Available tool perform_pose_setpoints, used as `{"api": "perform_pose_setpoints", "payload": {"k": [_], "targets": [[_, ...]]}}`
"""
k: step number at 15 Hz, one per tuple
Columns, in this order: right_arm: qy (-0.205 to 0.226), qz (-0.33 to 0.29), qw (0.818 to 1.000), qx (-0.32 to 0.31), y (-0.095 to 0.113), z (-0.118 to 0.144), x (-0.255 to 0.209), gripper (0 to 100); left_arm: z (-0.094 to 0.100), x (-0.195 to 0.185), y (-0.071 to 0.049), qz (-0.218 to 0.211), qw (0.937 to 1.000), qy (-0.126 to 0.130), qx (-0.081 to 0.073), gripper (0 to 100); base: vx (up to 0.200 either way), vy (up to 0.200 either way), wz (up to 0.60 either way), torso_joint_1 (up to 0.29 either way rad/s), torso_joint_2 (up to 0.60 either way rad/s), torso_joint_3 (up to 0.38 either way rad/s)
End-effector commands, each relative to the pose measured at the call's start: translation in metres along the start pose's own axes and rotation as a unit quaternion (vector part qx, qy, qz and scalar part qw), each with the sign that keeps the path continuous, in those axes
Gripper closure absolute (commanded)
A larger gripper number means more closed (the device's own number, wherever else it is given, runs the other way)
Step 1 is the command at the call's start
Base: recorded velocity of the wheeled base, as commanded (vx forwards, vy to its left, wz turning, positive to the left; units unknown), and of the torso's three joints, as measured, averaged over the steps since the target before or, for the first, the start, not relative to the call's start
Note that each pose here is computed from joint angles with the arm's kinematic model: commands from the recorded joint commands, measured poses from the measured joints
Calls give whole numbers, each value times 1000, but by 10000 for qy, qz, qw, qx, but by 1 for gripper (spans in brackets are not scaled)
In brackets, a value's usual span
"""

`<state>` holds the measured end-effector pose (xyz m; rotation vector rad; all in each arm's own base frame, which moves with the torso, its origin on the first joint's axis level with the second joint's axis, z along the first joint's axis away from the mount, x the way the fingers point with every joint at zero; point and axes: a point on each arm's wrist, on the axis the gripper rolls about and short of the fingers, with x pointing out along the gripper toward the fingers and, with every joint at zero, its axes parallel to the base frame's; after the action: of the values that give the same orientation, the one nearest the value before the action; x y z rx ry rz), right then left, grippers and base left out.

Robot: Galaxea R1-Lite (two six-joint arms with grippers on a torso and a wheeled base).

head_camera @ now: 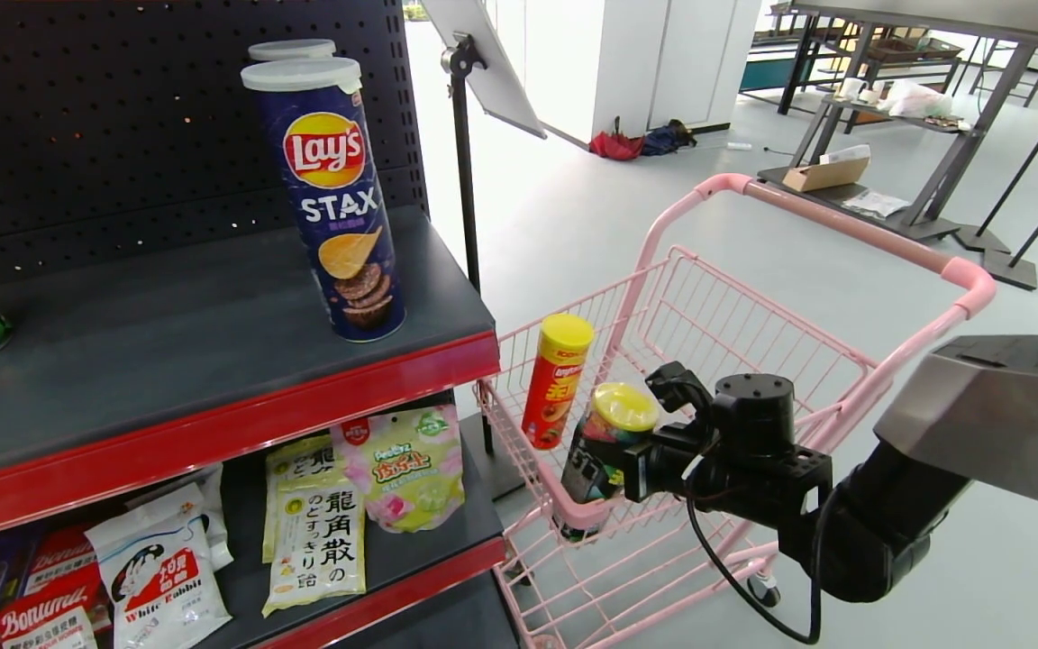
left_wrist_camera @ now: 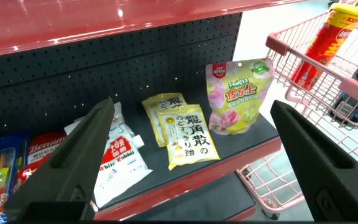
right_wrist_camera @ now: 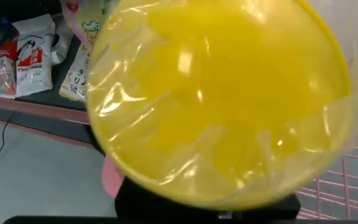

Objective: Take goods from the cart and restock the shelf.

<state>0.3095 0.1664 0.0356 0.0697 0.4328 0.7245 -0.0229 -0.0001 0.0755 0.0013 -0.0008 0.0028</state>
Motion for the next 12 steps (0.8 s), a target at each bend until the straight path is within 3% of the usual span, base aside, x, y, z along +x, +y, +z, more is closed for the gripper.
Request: {"api": "perform_pose_setpoints", "payload": {"k": [1,5,8,10,12], "targets": [[-88,-57,9999,-22,0,5,-1,100,0,0,0,2,10000,4,1,0,0,0,0,0,0,0],[-649,-335,9971,-193,16,56,-39,100,0,0,0,2,10000,4,1,0,0,0,0,0,0,0],[-1234,-493,9897,-537,34,119,-91,100,0,0,0,2,10000,4,1,0,0,0,0,0,0,0],[-1262,-753,9859,-802,39,142,-125,100,0,0,0,2,10000,4,1,0,0,0,0,0,0,0],[-1491,-1706,9706,-816,63,170,-196,100,0,0,0,2,10000,4,1,0,0,0,0,0,0,0]]}}
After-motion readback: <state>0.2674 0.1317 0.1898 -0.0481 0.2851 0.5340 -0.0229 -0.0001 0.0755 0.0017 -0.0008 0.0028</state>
